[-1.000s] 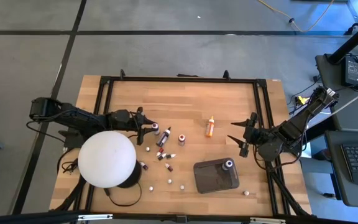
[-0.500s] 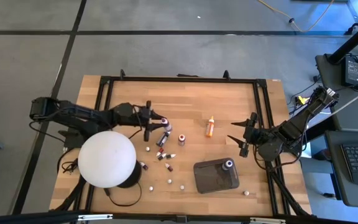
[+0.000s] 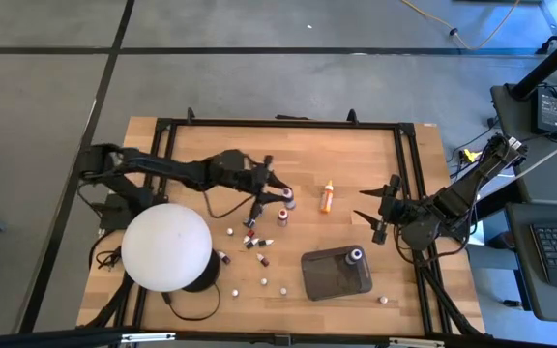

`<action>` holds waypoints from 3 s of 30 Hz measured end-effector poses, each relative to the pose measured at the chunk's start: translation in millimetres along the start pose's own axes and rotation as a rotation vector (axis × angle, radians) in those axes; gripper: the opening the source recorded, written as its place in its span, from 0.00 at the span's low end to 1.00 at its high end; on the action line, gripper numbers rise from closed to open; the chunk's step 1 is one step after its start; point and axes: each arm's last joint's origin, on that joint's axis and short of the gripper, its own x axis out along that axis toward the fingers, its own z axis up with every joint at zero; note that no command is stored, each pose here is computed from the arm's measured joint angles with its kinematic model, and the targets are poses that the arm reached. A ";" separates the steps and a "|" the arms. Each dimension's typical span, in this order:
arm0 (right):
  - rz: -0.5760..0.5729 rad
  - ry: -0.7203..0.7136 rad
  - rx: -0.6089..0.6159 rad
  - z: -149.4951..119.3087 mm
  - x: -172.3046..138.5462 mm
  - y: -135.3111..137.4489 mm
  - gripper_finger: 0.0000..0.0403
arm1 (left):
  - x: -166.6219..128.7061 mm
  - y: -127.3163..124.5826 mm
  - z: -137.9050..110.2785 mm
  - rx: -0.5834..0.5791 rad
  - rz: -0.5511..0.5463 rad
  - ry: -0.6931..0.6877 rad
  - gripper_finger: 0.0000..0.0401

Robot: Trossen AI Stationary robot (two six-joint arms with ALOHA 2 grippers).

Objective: Pick & Place food coloring
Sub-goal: Put the large purple food coloring bottle into the bin

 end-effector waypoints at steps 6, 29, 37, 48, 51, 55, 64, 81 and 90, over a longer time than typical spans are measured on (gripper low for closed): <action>0.012 -0.025 0.040 3.8 0.0 1.8 0.65 | 48.2 -3.0 -9.8 -0.008 -0.163 0.038 0.30; 0.002 -0.004 0.006 1.5 5.8 10.2 0.65 | 131.9 -89.8 -13.1 0.129 -0.490 0.016 0.30; -0.010 0.024 -0.037 -2.1 12.4 19.5 0.65 | 131.1 -80.5 -21.8 0.116 -0.450 0.105 0.29; -0.012 0.027 -0.075 -2.6 13.9 21.5 0.65 | 146.8 -78.7 -61.2 0.089 -0.375 0.179 0.30; -0.012 0.027 -0.075 -2.6 13.8 21.5 0.65 | 148.3 -78.6 -62.6 0.092 -0.373 0.163 0.31; -0.012 0.027 -0.076 -2.6 13.8 21.5 0.65 | 148.2 -78.6 -63.3 0.089 -0.374 0.169 0.31; -0.012 0.027 -0.076 -2.6 13.8 21.5 0.65 | 147.5 -84.3 -63.0 0.087 -0.390 0.183 0.32; -0.012 0.027 -0.076 -2.6 13.8 21.5 0.65 | 147.0 -84.5 -63.6 0.009 -0.382 0.213 0.37; 0.015 0.040 -0.074 -3.0 13.8 22.1 0.65 | 146.9 -84.5 -63.6 0.008 -0.384 0.214 0.42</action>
